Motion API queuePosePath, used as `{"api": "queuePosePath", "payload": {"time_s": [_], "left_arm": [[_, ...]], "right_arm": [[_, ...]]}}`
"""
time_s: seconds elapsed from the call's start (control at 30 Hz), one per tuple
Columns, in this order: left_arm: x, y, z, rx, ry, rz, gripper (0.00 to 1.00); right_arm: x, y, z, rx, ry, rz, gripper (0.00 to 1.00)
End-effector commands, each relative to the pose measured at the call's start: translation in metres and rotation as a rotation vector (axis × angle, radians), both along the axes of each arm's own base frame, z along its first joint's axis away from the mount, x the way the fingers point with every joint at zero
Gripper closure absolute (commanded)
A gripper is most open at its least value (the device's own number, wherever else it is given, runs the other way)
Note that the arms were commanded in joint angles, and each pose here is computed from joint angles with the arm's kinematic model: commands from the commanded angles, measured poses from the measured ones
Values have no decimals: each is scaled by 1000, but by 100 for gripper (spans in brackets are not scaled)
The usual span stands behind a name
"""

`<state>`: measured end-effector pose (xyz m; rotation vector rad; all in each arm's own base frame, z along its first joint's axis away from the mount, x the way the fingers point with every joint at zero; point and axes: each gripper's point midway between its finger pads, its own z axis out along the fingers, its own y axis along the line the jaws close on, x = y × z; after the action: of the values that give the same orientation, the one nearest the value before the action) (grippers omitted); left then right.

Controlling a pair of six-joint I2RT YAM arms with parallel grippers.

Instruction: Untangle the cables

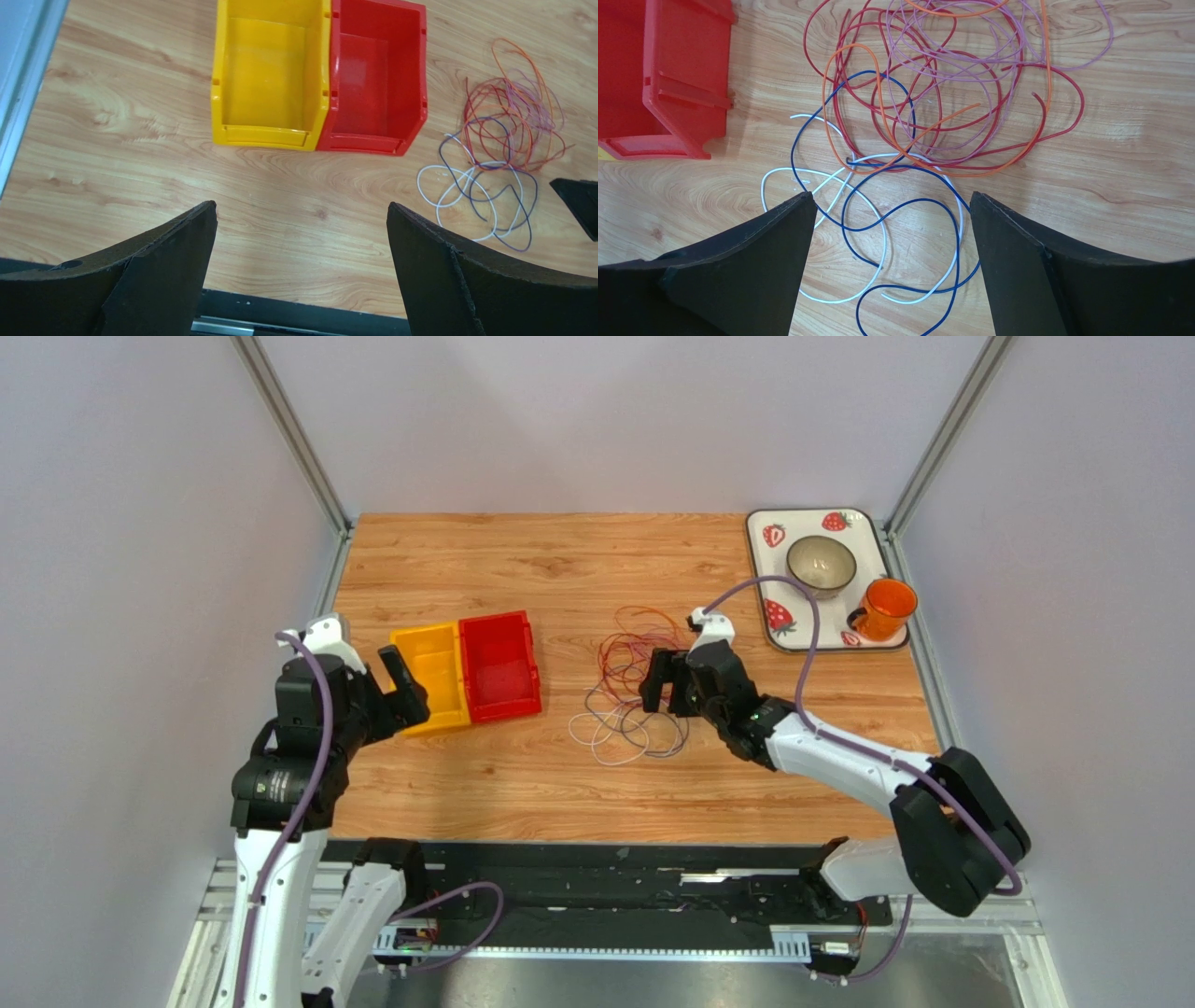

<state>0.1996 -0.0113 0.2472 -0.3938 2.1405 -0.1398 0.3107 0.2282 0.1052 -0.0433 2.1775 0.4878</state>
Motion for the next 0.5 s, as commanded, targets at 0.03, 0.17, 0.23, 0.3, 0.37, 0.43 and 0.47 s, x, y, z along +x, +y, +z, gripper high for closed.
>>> {"api": "queuePosePath", "payload": {"time_s": [0.03,0.17,0.23,0.3,0.37,0.43,0.47], "left_arm": [[7,-16,0,-17,-15,-114,1],[10,-45,11,-81,-152,-272,1],[8,-44,10,-77,-158,-270,1],[6,-48,12,-83,-158,-295,1],[7,-52,12,-93,-154,-323,1],[9,-50,7,-95,-134,-300,1],[11,-52,6,-99,-120,-306,1]], "right_arm": [[16,7,42,111,-168,-30,15],[20,10,38,107,-145,-40,18],[21,11,37,115,-143,-40,18],[21,11,36,111,-140,-39,18],[20,12,37,110,-146,-30,17],[20,10,35,106,-144,-40,17],[20,8,34,102,-145,-45,17]]}}
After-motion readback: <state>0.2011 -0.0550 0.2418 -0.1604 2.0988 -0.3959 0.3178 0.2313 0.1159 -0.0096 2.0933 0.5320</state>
